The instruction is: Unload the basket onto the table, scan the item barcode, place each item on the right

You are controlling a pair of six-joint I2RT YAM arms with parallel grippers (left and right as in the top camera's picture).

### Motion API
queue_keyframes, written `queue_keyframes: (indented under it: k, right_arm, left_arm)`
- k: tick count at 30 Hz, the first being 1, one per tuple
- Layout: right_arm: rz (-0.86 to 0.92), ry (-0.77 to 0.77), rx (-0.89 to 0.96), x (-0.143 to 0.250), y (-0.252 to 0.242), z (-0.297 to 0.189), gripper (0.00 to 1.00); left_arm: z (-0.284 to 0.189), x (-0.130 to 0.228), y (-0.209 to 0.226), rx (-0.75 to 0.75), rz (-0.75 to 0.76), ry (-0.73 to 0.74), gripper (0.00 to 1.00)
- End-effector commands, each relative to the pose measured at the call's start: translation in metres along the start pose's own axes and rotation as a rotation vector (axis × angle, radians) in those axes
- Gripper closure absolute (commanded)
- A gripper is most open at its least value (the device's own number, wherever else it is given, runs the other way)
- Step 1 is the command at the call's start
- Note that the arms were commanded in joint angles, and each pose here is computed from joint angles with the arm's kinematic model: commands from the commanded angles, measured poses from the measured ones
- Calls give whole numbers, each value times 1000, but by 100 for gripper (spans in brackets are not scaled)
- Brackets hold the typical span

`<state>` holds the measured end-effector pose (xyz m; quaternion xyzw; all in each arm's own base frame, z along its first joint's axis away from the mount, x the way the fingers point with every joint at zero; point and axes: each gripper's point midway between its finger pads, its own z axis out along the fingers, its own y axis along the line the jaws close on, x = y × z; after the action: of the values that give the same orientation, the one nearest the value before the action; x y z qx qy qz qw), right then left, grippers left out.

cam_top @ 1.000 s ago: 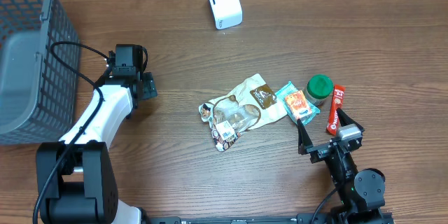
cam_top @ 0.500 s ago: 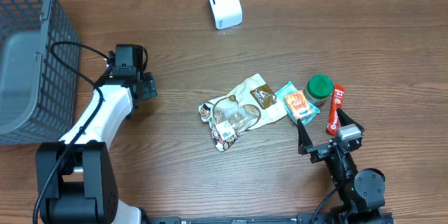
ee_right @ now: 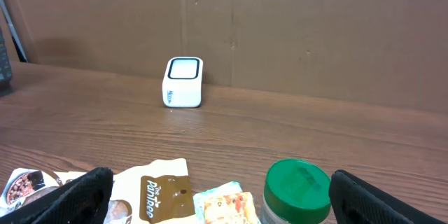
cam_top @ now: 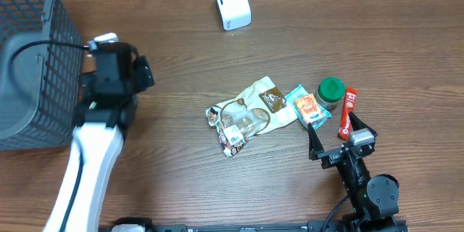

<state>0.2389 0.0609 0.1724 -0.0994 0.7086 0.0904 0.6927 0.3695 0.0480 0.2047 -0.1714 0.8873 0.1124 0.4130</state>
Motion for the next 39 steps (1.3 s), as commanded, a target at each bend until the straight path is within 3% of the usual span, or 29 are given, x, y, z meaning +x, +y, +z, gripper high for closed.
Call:
queue_keyframes:
  k: [1,6,12,27,34,39]
  right_arm:
    - [6,-3,10,2,-2,0,0]
    - [6,-3,10,2,-2,0,0]
    - [6,-3,10,2,-2,0,0]
    - [6,-3,10,2,-2,0,0]
    - [6,-3,10,2,-2,0,0]
    - [6,-3,10,2,-2,0,0]
  left_arm:
    - [-50,-37,11,32,-52,-158,0]
    - [-96,-57,25,65,-106,-287,0]
    - [-110,-58,30,73,-118,-315,0]
    - [-157,20,72,24,-46,-150,0]
    - [-189,48,93,30,-39,-183,0]
    - [-200,45,93,86,-93,-315,0]
